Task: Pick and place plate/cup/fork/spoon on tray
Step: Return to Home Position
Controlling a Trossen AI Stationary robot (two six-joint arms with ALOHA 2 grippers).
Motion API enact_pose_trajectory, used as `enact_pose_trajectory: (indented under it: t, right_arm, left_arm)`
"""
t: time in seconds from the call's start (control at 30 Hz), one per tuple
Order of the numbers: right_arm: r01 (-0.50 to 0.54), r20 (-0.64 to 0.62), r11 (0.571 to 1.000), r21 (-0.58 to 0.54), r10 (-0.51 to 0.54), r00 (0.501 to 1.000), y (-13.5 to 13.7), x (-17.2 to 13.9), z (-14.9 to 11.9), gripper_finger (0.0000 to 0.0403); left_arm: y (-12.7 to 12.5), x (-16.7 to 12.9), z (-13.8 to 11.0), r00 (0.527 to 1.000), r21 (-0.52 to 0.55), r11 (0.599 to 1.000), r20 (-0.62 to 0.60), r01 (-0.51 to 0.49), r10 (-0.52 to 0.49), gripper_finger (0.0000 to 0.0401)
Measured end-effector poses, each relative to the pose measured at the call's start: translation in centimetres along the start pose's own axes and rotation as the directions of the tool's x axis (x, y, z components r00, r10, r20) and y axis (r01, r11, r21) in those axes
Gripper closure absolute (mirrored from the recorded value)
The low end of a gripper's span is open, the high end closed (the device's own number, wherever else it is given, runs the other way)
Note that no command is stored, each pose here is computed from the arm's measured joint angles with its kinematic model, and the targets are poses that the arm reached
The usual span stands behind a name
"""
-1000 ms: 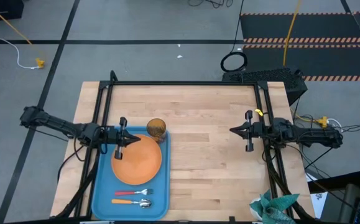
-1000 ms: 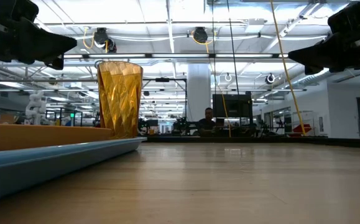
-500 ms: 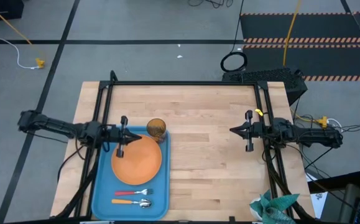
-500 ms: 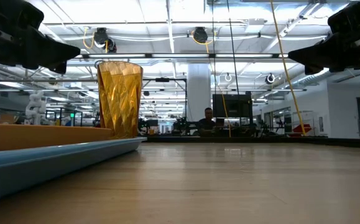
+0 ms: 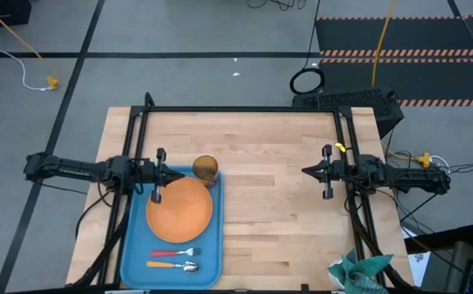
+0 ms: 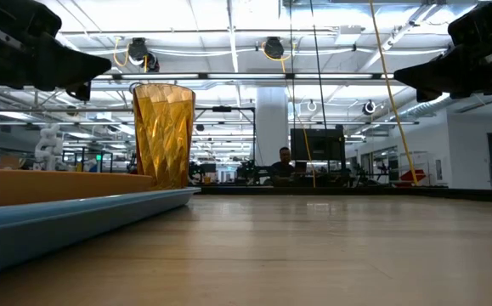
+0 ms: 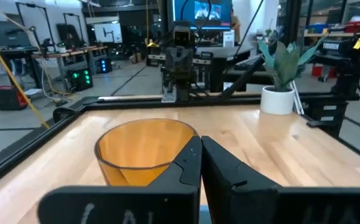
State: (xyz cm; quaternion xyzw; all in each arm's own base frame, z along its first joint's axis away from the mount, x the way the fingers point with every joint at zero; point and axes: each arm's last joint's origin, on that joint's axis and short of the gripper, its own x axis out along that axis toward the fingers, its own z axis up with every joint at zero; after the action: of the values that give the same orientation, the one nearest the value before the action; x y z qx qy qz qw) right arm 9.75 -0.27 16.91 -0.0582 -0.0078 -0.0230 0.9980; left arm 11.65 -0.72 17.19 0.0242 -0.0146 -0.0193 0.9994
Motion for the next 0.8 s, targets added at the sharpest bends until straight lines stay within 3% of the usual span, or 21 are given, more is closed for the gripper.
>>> enact_pose_trajectory:
  t: [0.8]
  right_arm:
    - [0.000,0.001,1.000,0.000,0.000,1.000,0.0,0.0,0.0,0.0403]
  left_arm:
    - [0.1,-2.0,-0.1,1.000,-0.004,1.000,-0.008,-0.001,0.001,0.0395]
